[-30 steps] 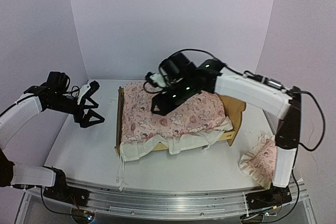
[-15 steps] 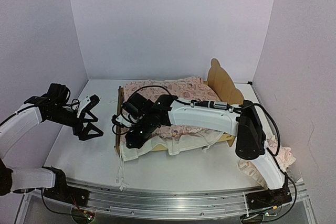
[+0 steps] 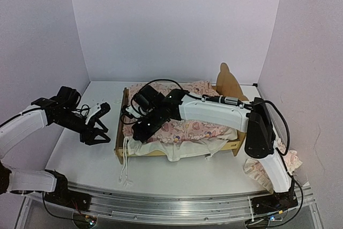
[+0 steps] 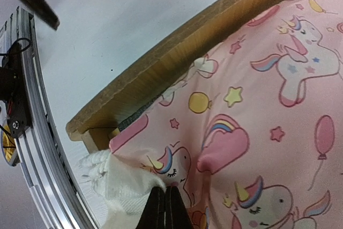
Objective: Set up the pet bed
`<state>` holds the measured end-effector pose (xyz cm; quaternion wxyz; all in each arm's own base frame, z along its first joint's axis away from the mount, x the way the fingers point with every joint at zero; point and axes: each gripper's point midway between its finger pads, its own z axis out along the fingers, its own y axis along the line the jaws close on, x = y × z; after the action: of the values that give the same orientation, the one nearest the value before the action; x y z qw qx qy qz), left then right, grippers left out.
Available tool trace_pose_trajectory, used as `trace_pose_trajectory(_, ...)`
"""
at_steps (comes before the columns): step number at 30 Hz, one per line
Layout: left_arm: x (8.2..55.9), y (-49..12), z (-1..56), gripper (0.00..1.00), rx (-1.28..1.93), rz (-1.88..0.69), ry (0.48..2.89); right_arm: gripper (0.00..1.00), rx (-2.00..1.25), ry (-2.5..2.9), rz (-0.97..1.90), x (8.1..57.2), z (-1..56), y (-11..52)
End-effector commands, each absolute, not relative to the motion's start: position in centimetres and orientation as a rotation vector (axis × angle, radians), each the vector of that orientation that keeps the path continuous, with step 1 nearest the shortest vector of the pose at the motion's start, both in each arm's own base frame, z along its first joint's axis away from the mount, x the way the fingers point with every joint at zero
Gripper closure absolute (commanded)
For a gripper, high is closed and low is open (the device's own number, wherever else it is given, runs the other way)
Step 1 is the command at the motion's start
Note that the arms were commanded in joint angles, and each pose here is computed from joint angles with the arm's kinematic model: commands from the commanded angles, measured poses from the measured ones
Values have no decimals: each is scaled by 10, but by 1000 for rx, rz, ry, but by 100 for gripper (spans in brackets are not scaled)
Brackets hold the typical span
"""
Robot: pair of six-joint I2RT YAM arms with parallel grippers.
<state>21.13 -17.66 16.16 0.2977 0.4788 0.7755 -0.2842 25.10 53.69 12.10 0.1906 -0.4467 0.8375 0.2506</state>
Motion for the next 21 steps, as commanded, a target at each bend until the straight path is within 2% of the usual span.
trace_pose_trajectory(1,221,-190,171,45,1303,-707,2042,100,-1158,2270,884,259,187,535)
trace_pose_trajectory(11,220,-233,174,55,1258,-872,2079,100,-1112,2234,969,261,202,533)
trace_pose_trajectory(18,216,-243,159,71,1253,-961,2119,100,-1074,2220,1002,265,204,530)
trace_pose_trajectory(21,218,-244,155,73,1254,-959,2128,100,-1065,2212,1028,265,204,533)
